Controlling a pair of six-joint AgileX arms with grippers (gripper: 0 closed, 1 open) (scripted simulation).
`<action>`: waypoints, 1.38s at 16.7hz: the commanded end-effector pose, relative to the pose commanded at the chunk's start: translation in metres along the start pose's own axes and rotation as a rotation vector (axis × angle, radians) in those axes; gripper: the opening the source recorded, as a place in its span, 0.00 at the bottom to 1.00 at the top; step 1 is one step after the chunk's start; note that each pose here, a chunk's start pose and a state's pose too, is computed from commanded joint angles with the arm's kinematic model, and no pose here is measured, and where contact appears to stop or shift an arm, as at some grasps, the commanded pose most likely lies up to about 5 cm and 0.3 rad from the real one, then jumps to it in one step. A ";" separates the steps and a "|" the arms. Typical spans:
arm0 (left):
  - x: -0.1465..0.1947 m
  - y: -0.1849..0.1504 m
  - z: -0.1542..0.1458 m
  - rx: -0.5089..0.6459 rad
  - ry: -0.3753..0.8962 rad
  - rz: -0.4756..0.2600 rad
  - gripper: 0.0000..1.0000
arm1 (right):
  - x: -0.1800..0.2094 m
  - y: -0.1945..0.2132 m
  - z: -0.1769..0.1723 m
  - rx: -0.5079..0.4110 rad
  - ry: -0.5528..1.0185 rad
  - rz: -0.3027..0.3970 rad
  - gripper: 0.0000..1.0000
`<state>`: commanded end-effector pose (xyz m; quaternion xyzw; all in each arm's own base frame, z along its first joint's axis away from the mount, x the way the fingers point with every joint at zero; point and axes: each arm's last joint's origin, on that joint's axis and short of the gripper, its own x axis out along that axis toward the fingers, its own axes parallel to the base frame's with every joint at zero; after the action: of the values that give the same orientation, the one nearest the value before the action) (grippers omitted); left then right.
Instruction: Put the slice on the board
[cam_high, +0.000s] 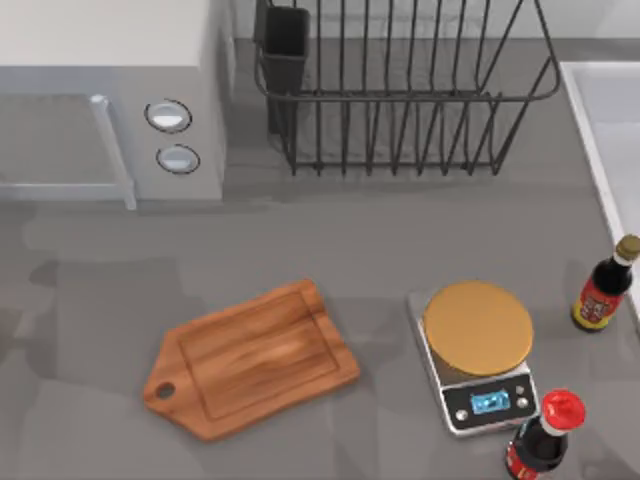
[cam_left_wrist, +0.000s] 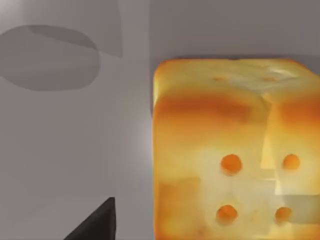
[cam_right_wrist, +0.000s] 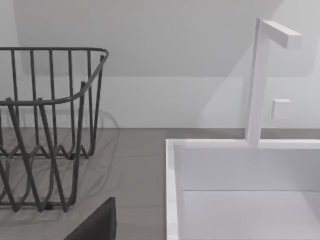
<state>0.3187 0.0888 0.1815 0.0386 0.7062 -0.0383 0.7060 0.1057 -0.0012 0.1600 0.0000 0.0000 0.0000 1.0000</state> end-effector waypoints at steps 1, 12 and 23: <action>0.004 0.001 -0.002 -0.002 0.001 0.000 1.00 | 0.000 0.000 0.000 0.000 0.000 0.000 1.00; 0.067 0.001 0.002 -0.002 0.000 0.000 1.00 | 0.000 0.000 0.000 0.000 0.000 0.000 1.00; 0.067 0.001 0.002 -0.002 0.000 0.000 0.40 | 0.000 0.000 0.000 0.000 0.000 0.000 1.00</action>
<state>0.3205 0.0896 0.1145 0.0378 0.7063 -0.0379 0.7059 0.1057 -0.0012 0.1600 0.0000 0.0000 0.0000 1.0000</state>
